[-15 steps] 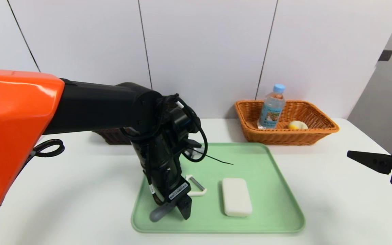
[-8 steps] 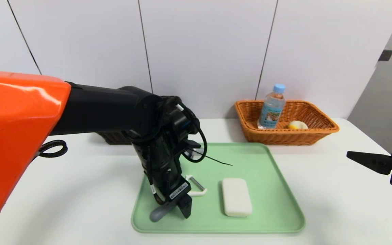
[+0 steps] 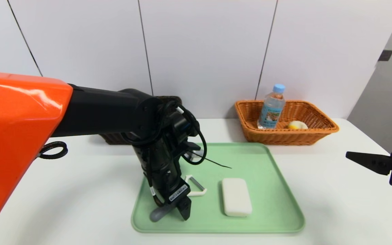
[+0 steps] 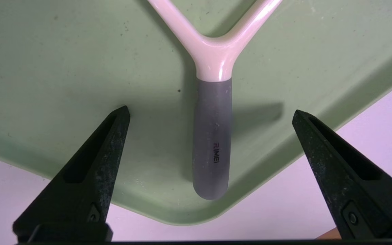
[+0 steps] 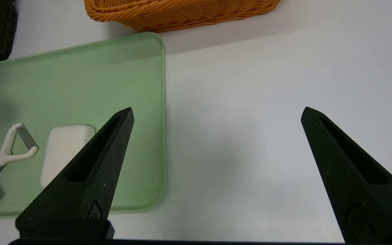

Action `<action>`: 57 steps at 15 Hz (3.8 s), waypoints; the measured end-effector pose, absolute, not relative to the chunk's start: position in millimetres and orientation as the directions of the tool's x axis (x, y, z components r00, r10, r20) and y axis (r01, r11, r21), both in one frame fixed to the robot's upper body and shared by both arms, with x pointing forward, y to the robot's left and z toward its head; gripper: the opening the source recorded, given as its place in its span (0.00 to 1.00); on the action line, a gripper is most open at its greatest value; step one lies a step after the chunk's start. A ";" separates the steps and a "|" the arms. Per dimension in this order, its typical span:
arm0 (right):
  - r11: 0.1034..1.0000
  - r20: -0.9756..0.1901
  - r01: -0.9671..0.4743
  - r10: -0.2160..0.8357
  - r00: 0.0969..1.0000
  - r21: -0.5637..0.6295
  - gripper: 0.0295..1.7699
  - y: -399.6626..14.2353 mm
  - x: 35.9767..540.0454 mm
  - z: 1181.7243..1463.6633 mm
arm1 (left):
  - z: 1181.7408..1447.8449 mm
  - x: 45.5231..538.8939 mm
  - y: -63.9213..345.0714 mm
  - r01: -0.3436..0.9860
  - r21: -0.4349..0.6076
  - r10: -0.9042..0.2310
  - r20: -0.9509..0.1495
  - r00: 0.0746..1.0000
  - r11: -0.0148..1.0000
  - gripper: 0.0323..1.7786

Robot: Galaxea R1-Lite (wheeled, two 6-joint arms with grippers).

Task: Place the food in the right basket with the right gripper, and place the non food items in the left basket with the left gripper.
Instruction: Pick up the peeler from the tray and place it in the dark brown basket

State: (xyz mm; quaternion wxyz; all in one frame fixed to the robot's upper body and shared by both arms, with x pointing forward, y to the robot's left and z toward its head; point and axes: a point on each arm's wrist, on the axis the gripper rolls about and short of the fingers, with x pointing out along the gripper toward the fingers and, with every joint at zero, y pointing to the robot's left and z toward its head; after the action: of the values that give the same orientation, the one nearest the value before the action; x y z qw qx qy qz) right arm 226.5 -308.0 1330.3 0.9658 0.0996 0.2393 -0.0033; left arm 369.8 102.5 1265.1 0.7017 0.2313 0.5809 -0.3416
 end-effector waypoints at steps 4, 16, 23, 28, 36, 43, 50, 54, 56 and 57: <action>0.980 -0.463 0.055 0.041 0.886 0.191 0.96 -308.1 226.5 1330.4 | 1263.3 370.6 102.2 0.746 -0.064 -0.200 -0.975 0.094 0.663 0.95; 0.979 -0.469 0.049 0.050 0.882 0.196 0.96 -308.1 226.2 1328.5 | 1255.8 371.4 101.6 0.741 0.012 -0.128 -0.983 0.132 0.671 0.95; 0.979 -0.467 0.048 0.050 0.883 0.197 0.96 -308.1 225.8 1328.9 | 1255.0 372.5 100.1 0.740 0.008 -0.147 -0.979 0.144 0.672 0.52; 0.979 -0.467 0.049 0.050 0.883 0.197 0.96 -308.2 225.6 1328.7 | 1255.1 371.2 100.5 0.740 -0.001 -0.151 -0.979 0.136 0.672 0.13; 0.979 -0.462 0.049 0.049 0.886 0.198 0.96 -308.4 225.6 1330.1 | 1280.5 368.3 99.6 0.748 -0.029 -0.236 -0.956 0.172 0.663 0.13; 0.979 -0.465 0.051 0.047 0.884 0.197 0.96 -309.3 222.4 1327.4 | 1376.1 354.9 100.1 0.712 -0.074 -0.469 -0.799 0.377 0.698 0.13; 0.979 -0.463 0.051 0.047 0.885 0.198 0.96 -309.1 223.0 1328.2 | 1427.8 366.3 135.9 0.503 -0.074 -0.446 -0.586 0.677 0.861 0.13; 0.981 -0.463 0.057 0.036 0.886 0.186 0.96 -309.0 224.4 1328.7 | 1425.1 402.3 169.6 0.387 -0.076 -0.363 -0.545 0.756 0.919 0.13; 0.980 -0.463 0.058 0.036 0.886 0.189 0.96 -308.7 225.7 1329.4 | 1414.5 428.3 183.2 0.332 -0.077 -0.321 -0.530 0.785 0.940 0.13; 0.980 -0.465 0.060 0.035 0.885 0.189 0.96 -308.6 225.9 1329.2 | 1409.1 439.6 189.5 0.307 -0.078 -0.301 -0.523 0.797 0.948 0.13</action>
State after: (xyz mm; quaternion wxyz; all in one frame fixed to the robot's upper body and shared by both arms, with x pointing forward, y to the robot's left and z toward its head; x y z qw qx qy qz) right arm 225.9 -308.6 1329.2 0.9657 0.0995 0.2399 -0.0065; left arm 439.6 189.5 1409.1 0.9479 0.0057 0.2751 -0.1605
